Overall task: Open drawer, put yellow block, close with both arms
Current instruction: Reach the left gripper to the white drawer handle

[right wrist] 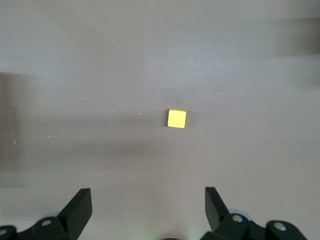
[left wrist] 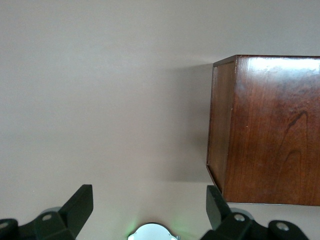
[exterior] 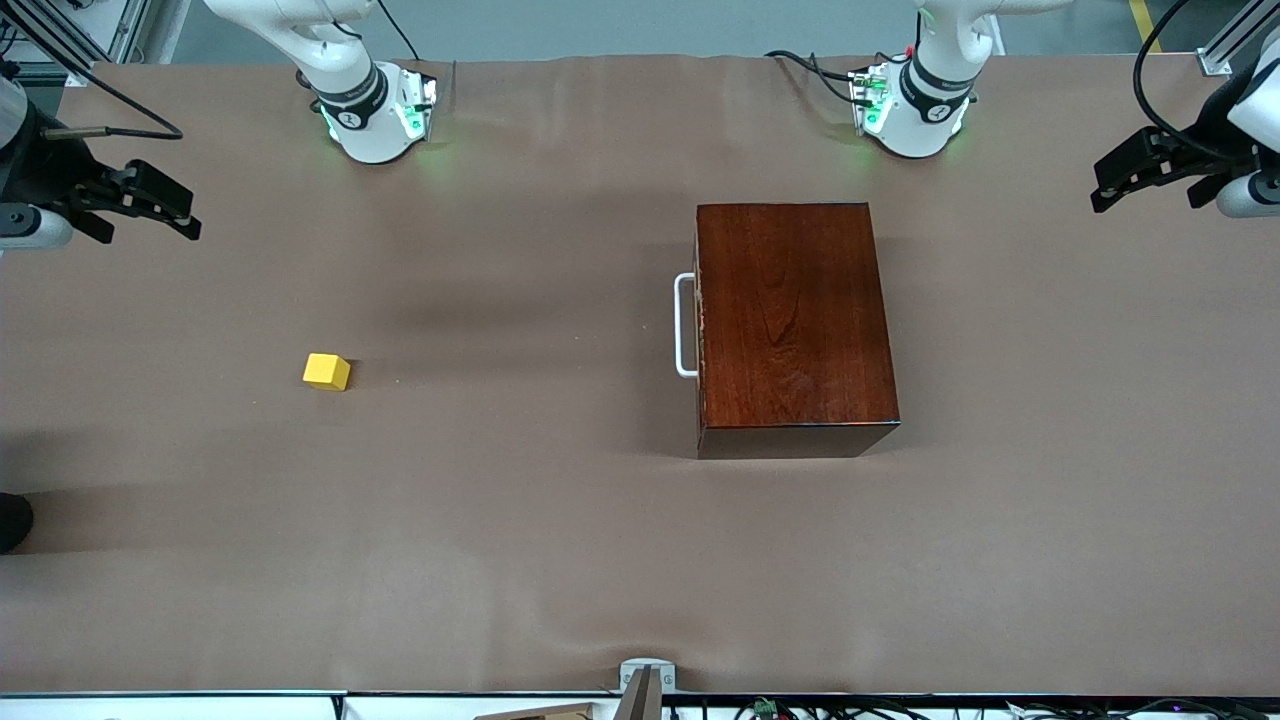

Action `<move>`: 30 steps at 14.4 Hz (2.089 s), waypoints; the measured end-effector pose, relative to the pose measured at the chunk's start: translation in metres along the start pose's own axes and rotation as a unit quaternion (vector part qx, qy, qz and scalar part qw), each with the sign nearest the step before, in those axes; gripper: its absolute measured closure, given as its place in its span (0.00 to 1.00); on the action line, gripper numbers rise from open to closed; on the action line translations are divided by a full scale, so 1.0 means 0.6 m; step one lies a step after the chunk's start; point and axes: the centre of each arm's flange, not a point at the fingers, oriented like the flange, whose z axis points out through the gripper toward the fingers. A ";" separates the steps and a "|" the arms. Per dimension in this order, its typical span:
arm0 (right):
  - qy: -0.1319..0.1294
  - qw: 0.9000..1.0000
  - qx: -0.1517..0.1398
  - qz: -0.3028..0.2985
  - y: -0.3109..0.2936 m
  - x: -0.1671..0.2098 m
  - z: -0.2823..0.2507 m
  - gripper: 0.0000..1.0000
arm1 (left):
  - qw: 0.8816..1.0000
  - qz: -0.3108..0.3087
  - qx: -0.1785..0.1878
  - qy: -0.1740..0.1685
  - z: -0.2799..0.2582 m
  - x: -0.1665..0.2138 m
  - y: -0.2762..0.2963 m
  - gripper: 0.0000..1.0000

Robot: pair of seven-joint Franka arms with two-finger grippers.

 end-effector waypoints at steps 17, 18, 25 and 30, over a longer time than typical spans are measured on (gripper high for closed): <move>-0.003 1.000 0.000 0.004 0.007 0.003 0.004 0.00 | 1.000 0.018 0.012 0.010 0.297 -0.026 0.746 0.00; -0.003 1.000 0.000 0.004 0.007 0.003 0.005 0.00 | 0.999 0.014 0.025 0.015 0.341 -0.031 0.783 0.00; -0.018 0.999 0.001 0.032 0.058 0.027 0.037 0.00 | 0.991 0.021 0.123 0.053 0.559 -0.068 0.898 0.00; -0.023 0.999 0.001 0.032 0.058 0.035 0.048 0.00 | 0.989 0.019 0.143 0.041 0.611 -0.059 0.890 0.00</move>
